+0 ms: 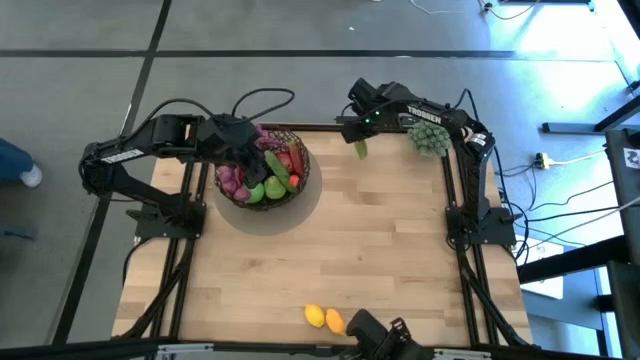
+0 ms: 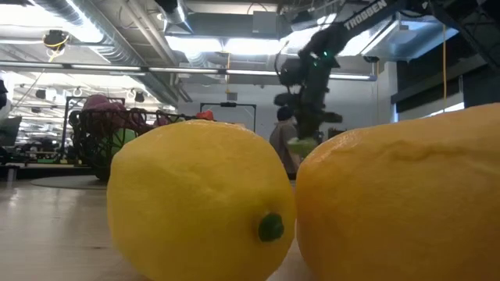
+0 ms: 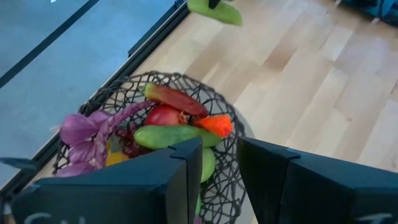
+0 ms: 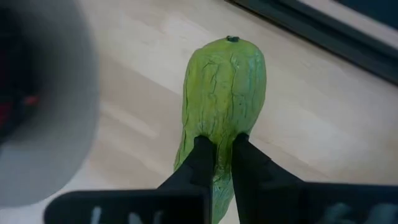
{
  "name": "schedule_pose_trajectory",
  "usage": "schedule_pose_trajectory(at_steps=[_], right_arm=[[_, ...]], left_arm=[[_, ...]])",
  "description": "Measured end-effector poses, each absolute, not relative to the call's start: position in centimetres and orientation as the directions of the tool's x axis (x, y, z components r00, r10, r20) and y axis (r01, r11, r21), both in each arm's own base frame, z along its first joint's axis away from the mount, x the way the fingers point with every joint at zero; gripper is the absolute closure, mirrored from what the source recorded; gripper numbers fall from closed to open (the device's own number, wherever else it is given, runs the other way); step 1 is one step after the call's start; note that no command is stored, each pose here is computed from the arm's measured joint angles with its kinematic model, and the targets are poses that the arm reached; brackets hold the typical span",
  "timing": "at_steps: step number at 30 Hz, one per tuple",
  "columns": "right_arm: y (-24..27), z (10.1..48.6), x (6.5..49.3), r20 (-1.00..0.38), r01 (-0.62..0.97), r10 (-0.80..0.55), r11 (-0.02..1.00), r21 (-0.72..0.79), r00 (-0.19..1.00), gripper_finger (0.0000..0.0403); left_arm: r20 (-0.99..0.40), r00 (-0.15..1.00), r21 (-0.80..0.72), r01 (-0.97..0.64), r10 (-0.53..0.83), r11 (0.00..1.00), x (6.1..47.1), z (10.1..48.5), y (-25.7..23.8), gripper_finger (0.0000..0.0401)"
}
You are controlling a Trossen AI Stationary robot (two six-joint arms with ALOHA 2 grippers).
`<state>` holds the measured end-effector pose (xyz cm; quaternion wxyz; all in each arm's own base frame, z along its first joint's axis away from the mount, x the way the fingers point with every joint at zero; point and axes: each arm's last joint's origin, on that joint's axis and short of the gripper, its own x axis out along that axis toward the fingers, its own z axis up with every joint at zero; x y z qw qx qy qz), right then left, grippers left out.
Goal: Build produce basket
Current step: Put the green cucumber into the black wire basket
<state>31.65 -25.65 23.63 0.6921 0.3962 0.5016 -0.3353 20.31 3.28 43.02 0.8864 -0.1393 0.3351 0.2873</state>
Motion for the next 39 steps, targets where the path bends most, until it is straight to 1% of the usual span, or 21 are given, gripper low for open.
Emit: schedule_pose_trajectory(at_steps=[6, 8, 13, 16, 19, 21, 24, 30, 35, 39], right_arm=[[-23.8, 28.2, 34.3, -0.921, 0.786, -0.115, 0.566, 0.248, 0.373, 0.0381], [-23.1, 29.9, 35.2, -0.895, 0.753, -0.138, 0.602, 0.265, 0.425, 0.0380], [-21.2, 33.9, 37.2, -0.802, 0.663, -0.186, 0.680, 0.312, 0.568, 0.0380], [-20.0, 35.2, 38.4, -0.740, 0.604, -0.194, 0.723, 0.336, 0.644, 0.0381], [-18.7, 35.8, 39.7, -0.683, 0.529, -0.157, 0.760, 0.378, 0.714, 0.0380], [-17.8, 35.8, 40.7, -0.647, 0.473, -0.125, 0.786, 0.398, 0.752, 0.0381], [-16.7, 35.0, 42.3, -0.624, 0.416, -0.093, 0.819, 0.395, 0.776, 0.0383], [-15.6, 31.4, 45.6, -0.620, 0.351, -0.038, 0.852, 0.390, 0.783, 0.0381], [-15.7, 28.2, 47.4, -0.648, 0.317, -0.011, 0.878, 0.358, 0.762, 0.0381], [-15.8, 26.8, 48.7, -0.606, 0.218, 0.032, 0.917, 0.333, 0.795, 0.0381]], left_arm=[[-0.708, 0.559, -0.026, -0.631, 0.431, 0.775, 19.9, 42.6, 3.3, 0.0311], [-0.716, 0.541, -0.010, -0.639, 0.440, 0.769, 19.7, 42.5, 3.3, 0.0311], [-0.714, 0.538, -0.020, -0.655, 0.448, 0.755, 19.7, 42.5, 3.3, 0.0311], [-0.706, 0.529, -0.005, -0.668, 0.471, 0.744, 19.7, 42.6, 3.4, 0.0311], [-0.698, 0.529, -0.009, -0.681, 0.483, 0.732, 19.5, 42.7, 3.4, 0.0311], [-0.694, 0.531, -0.014, -0.685, 0.485, 0.729, 19.3, 42.7, 3.4, 0.0311], [-0.695, 0.530, -0.013, -0.685, 0.486, 0.728, 19.4, 42.7, 3.4, 0.0311], [-0.695, 0.530, -0.014, -0.685, 0.486, 0.728, 19.4, 42.7, 3.4, 0.0311], [-0.695, 0.530, -0.016, -0.686, 0.485, 0.727, 19.4, 42.7, 3.4, 0.0311], [-0.695, 0.531, -0.017, -0.686, 0.484, 0.728, 19.4, 42.7, 3.4, 0.0311]])
